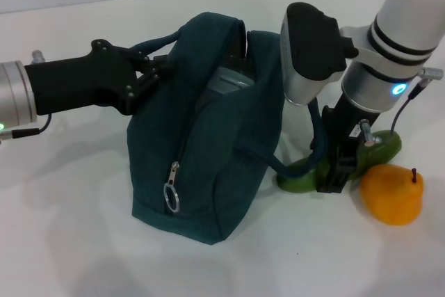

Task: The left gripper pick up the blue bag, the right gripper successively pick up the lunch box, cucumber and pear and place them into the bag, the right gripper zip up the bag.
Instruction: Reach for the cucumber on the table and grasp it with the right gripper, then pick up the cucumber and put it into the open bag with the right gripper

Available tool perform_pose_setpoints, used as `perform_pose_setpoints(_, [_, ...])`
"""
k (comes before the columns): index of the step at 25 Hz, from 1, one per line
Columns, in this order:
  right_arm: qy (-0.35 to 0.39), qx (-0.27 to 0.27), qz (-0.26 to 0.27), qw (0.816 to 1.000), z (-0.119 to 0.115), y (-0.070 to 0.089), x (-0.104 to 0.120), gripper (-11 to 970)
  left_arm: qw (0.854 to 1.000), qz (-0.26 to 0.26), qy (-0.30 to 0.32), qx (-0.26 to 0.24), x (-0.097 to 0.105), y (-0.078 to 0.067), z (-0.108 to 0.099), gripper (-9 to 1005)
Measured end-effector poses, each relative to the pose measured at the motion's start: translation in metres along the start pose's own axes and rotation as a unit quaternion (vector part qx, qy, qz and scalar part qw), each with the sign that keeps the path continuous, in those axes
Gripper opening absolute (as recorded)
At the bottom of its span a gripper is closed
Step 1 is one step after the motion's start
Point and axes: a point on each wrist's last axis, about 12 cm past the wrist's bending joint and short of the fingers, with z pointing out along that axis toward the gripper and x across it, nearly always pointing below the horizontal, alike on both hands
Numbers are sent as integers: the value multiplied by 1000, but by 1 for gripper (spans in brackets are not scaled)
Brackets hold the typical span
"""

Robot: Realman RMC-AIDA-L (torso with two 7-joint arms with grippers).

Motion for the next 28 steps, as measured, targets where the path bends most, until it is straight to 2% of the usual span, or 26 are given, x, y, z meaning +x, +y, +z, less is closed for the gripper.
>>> perform_pose_setpoints(16, [0,3,-2,1000,5,0,0,708,1000,-1,-1,-2,0,0,-1,46])
perform_pose_setpoints(21, [-10,10,3,1000,1,-1,2,638,1000,-4,-2,-4,2,0,-3,46])
perform_pose_setpoints(24, [-29,19,15,999,-5,-3,8,624,1000,-4,-3,-7,2,0,-4,47])
perform_pose_setpoints(28, [-76,34,44,996,-17,-2,28,624,1000,-5,-4,-9,3,-1,-6,47])
